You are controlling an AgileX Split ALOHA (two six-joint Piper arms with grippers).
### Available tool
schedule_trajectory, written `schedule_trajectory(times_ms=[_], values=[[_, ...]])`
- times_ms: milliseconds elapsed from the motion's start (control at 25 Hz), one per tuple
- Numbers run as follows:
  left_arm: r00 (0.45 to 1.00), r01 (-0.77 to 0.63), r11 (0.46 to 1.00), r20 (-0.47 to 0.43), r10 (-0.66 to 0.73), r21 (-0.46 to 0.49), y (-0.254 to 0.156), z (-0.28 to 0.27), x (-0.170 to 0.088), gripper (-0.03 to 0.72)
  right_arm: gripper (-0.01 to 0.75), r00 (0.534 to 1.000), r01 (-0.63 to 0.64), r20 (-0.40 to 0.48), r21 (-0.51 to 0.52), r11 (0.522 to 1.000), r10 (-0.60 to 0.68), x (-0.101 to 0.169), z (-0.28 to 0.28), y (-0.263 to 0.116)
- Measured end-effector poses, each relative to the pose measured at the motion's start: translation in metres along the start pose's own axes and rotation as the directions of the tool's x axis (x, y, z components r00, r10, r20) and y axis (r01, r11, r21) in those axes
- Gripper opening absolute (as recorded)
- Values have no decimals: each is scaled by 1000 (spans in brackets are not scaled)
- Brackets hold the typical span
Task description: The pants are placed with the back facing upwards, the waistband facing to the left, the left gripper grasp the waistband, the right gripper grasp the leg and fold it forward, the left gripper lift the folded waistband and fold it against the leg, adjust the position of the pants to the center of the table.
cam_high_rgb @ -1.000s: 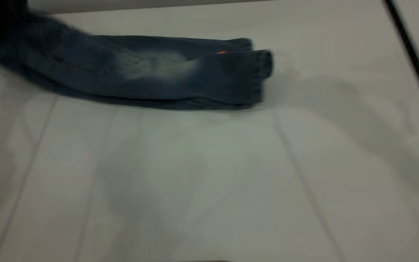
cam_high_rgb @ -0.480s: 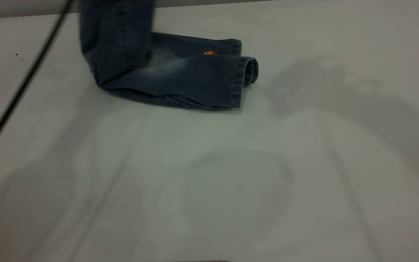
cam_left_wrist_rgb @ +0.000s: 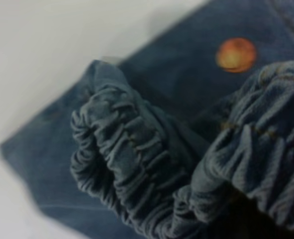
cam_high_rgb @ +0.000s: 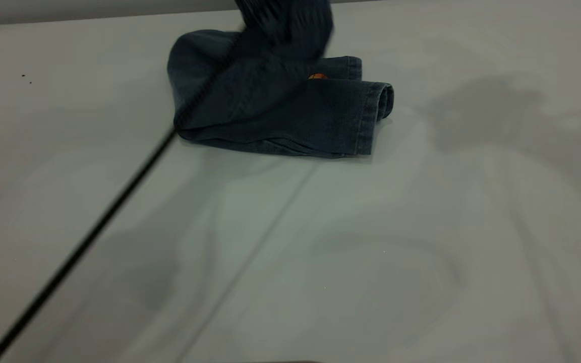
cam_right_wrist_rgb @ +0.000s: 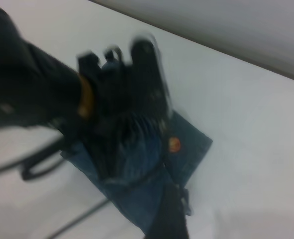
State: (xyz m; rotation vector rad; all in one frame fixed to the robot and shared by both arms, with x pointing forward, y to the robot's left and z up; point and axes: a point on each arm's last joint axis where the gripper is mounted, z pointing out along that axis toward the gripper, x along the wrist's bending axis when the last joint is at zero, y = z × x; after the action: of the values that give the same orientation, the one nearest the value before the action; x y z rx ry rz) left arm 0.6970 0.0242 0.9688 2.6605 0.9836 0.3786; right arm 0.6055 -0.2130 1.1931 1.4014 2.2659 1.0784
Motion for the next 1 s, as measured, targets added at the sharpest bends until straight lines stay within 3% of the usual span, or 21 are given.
schedule_trajectory(times_ms=[160, 320, 520, 760, 1000], values=[[999, -31, 999, 34, 30, 36, 0, 22, -21, 150, 570, 1000, -4, -8, 1, 1000, 4, 1, 0, 0], [999, -23, 999, 36, 22, 27, 2, 20, -23, 318, 570, 1000, -11, -24, 0, 1000, 11, 2, 0, 0], [998, 45, 996, -28, -48, -76, 18, -16, -13, 503, 570, 1000, -12, -25, -1, 1000, 12, 2, 0, 0], [974, 20, 992, -223, -48, -124, 21, -59, 13, 532, 570, 999, -17, -35, -5, 1000, 17, 3, 0, 1], [977, 87, 996, -195, -86, -5, 2, 10, 24, 532, 570, 999, -18, -40, -1, 1000, 17, 4, -1, 0]])
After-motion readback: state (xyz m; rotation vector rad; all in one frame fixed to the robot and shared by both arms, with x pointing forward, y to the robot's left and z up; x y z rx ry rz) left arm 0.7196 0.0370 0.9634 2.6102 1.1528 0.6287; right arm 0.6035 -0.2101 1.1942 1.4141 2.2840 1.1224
